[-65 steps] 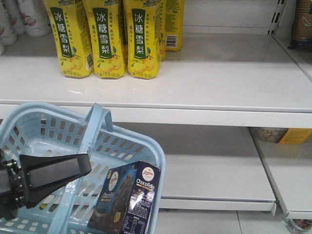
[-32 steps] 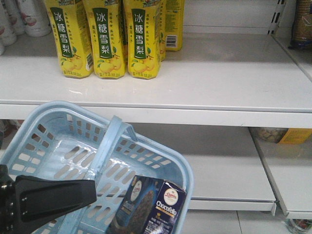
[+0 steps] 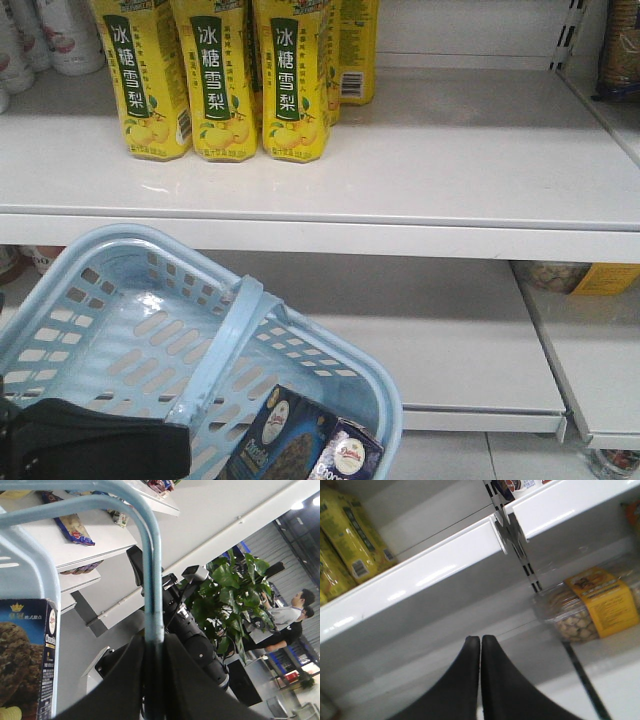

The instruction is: Left arm holds basket, right arm returns cookies

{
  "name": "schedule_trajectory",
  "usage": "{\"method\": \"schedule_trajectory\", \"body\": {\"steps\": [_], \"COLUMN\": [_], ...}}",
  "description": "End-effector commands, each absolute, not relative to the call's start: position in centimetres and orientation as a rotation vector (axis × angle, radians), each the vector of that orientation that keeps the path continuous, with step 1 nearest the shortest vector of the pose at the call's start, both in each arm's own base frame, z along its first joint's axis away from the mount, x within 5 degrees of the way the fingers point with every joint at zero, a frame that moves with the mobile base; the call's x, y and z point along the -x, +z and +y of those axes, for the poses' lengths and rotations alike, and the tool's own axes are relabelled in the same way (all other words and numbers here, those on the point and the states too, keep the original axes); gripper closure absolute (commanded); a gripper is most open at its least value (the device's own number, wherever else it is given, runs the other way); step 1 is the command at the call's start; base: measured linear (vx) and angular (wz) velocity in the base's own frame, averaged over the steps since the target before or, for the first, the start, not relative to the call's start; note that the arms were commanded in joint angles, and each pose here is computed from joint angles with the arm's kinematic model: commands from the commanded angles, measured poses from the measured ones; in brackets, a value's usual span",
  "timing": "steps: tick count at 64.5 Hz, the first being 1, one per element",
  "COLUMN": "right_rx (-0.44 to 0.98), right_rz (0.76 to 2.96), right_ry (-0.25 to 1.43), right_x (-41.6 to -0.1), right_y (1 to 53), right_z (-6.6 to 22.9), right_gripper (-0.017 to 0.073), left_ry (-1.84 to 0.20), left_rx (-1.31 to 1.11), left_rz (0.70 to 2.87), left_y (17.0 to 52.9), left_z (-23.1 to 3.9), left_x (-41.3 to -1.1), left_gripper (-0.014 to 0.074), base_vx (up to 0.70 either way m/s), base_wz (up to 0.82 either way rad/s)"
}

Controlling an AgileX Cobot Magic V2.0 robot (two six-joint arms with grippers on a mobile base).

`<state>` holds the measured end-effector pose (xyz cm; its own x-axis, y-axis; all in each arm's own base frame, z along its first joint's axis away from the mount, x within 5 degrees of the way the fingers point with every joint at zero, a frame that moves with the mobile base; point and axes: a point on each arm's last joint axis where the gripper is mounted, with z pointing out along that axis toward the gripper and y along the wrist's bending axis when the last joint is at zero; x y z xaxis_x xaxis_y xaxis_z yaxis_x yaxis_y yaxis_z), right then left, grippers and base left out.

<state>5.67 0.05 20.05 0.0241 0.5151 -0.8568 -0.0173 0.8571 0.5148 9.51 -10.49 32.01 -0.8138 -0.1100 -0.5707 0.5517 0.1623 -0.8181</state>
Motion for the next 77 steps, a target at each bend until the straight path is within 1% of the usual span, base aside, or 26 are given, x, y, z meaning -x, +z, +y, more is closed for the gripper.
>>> {"method": "schedule_trajectory", "body": {"steps": [1,9,18,24,33,39,42,52,60,66,70,73,77], "right_rx": [-0.536,-0.616,-0.628,-0.628,-0.632,-0.631,-0.605,-0.395,-0.263,-0.144,-0.075,-0.039,-0.016], "right_rz": [1.400,1.377,1.373,1.376,1.412,1.480,1.533,1.735,1.927,2.043,2.091,2.100,2.082], "right_ry": [0.548,0.629,0.641,0.642,0.659,0.722,0.747,0.754,0.805,0.866,0.928,0.983,1.050], "right_x": [-5.6,-5.6,-5.6,-5.6,-5.6,-5.4,-5.1,-3.5,-2.6,-2.5,-2.8,-3.1,-3.5], "right_y": [20.1,20.1,20.1,20.1,20.0,20.8,21.4,24.7,26.5,27.3,27.5,27.7,28.1], "right_z": [-0.2,-0.2,-0.2,-0.2,0.0,0.6,1.0,2.6,3.9,4.8,5.4,5.8,6.2], "right_gripper": [0.0563,0.0563,0.0563,0.0563,0.0563,0.0563,0.0563,0.0563,0.0548,0.0490,0.0419,0.0342,0.0214], "left_ry": [-1.751,-1.666,-1.552,-1.549,-1.545,-1.544,-1.547,-1.531,-1.499,-1.485,-1.481,-1.476,-1.467], "left_rx": [-0.430,-0.373,-0.287,-0.211,-0.126,-0.081,-0.085,-0.128,-0.137,-0.142,-0.143,-0.144,-0.138], "left_rz": [1.784,1.827,1.876,1.898,1.960,1.994,1.991,1.913,1.897,1.895,1.896,1.894,1.892], "left_y": [34.3,34.2,34.0,33.6,31.2,29.6,29.3,29.6,29.6,29.6,29.5,29.5,29.5], "left_z": [-10.3,-9.9,-9.3,-9.1,-9.0,-8.9,-8.9,-8.9,-8.8,-8.8,-8.8,-8.8,-8.7], "left_x": [-8.3,-7.5,-7.1,-7.1,-7.4,-7.5,-7.5,-7.7,-7.8,-7.9,-7.9,-7.9,-8.0], "left_gripper": [0.0601,0.0601,0.0601,0.0601,0.0601,0.0601,0.0601,0.0601,0.0601,0.0601,0.0601,0.0601,0.0601], "base_vx": [0.00,0.00,0.00,0.00,0.00,0.00,0.00,0.00,0.00,0.00,0.00,0.00,0.00], "base_wz": [0.00,0.00,0.00,0.00,0.00,0.00,0.00,0.00,0.00,0.00,0.00,0.00,0.00]}}
